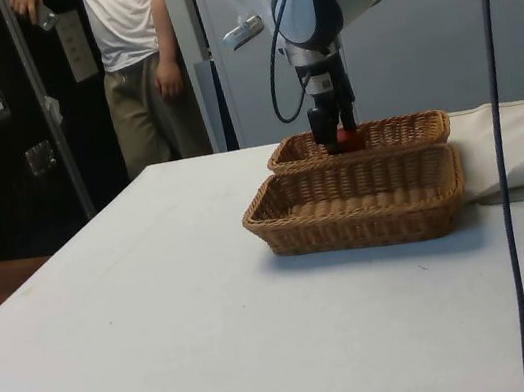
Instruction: Pick up the red cube and place it into the right basket.
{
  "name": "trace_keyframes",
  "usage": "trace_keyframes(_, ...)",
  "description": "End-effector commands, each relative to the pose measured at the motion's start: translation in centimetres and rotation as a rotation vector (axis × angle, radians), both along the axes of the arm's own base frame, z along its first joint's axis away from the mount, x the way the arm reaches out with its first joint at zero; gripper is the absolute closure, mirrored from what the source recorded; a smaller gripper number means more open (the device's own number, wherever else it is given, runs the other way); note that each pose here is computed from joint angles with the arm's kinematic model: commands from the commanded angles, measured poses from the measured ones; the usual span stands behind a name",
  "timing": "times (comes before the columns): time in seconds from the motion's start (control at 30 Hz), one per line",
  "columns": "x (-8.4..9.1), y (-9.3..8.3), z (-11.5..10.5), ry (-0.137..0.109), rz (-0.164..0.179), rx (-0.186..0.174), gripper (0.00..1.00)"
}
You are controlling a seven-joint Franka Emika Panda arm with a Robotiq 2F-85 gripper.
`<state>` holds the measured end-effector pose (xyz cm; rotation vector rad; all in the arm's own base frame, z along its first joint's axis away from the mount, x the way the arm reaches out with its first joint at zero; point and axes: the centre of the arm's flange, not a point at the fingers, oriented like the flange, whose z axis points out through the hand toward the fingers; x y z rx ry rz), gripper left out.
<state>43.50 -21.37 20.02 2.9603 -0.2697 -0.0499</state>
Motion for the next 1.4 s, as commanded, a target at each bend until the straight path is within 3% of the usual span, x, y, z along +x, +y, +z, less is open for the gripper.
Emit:
trace_keyframes(0.0,-0.1,0.1,0.0,-0.001,0.000,0.008,0.00)
trace_keyframes(0.23,0.2,0.2,0.5,-0.011,0.003,0.005,0.00)
trace_keyframes(0.53,0.7,1.4,2.9,-0.040,0.011,0.042,0.00)
trace_keyframes(0.57,1.0,1.6,3.4,-0.035,0.009,0.034,0.00)
trace_keyframes(0.77,1.7,3.0,5.1,-0.054,0.027,0.056,0.00)
trace_keyframes(0.8,2.0,3.3,5.5,-0.047,0.029,0.049,0.00)
trace_keyframes(1.1,3.9,5.4,8.8,-0.065,0.057,0.070,0.00)
trace_keyframes(1.27,4.4,6.2,9.6,-0.079,0.069,0.085,0.00)
trace_keyframes(1.37,5.5,7.5,10.7,-0.085,0.078,0.084,0.00)
